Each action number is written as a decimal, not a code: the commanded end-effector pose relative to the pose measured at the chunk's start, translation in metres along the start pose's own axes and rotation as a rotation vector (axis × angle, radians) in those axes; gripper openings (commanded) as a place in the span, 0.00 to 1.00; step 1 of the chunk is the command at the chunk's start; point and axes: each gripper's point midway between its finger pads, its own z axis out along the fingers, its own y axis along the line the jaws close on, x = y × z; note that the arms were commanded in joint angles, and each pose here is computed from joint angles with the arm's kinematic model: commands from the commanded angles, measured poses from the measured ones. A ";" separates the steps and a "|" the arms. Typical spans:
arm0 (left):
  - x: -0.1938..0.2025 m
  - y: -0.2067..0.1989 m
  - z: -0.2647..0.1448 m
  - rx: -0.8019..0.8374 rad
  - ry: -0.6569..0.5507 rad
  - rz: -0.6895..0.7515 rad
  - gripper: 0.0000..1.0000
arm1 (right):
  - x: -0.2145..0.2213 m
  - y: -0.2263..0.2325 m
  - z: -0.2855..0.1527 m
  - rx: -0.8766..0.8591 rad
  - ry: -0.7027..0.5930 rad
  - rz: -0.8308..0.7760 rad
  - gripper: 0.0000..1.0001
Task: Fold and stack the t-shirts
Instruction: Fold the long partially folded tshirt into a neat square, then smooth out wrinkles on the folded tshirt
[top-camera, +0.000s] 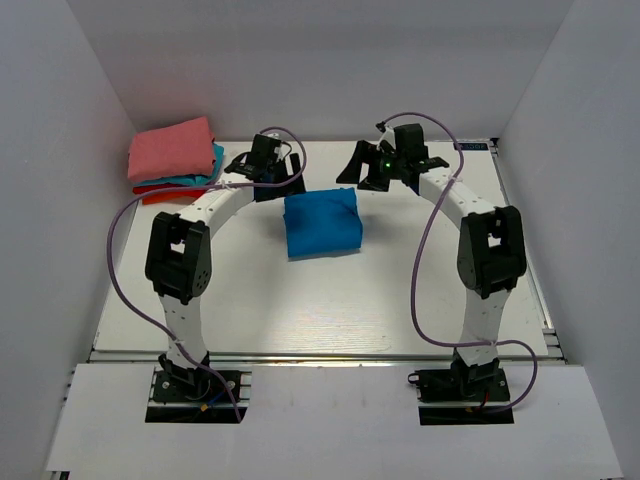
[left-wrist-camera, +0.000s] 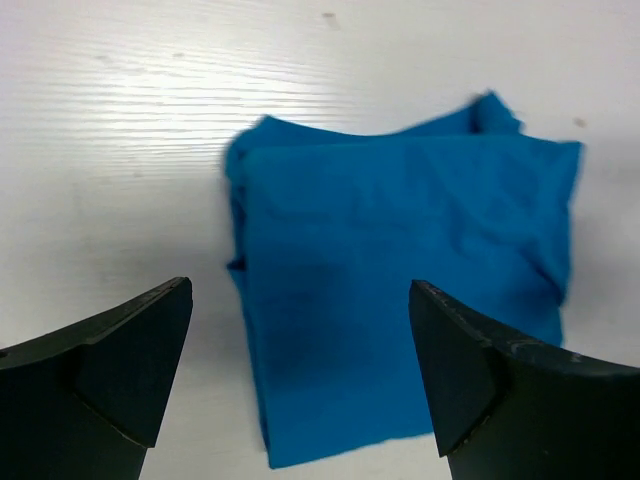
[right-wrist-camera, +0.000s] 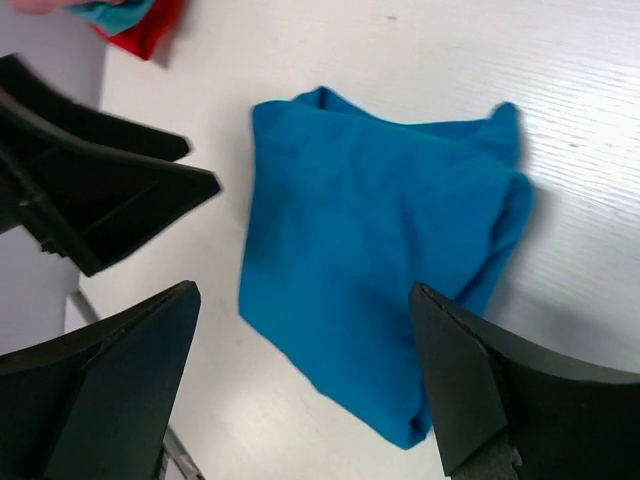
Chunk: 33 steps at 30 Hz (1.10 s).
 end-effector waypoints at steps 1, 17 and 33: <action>-0.016 -0.039 -0.018 0.192 -0.071 0.041 0.99 | -0.004 0.033 -0.004 -0.145 -0.023 -0.057 0.90; 0.058 -0.001 0.093 0.176 0.134 -0.056 0.98 | 0.042 -0.057 0.093 -0.184 0.053 0.167 0.90; -0.048 -0.031 -0.020 0.190 -0.107 0.059 1.00 | -0.037 0.027 -0.006 -0.155 -0.130 -0.086 0.90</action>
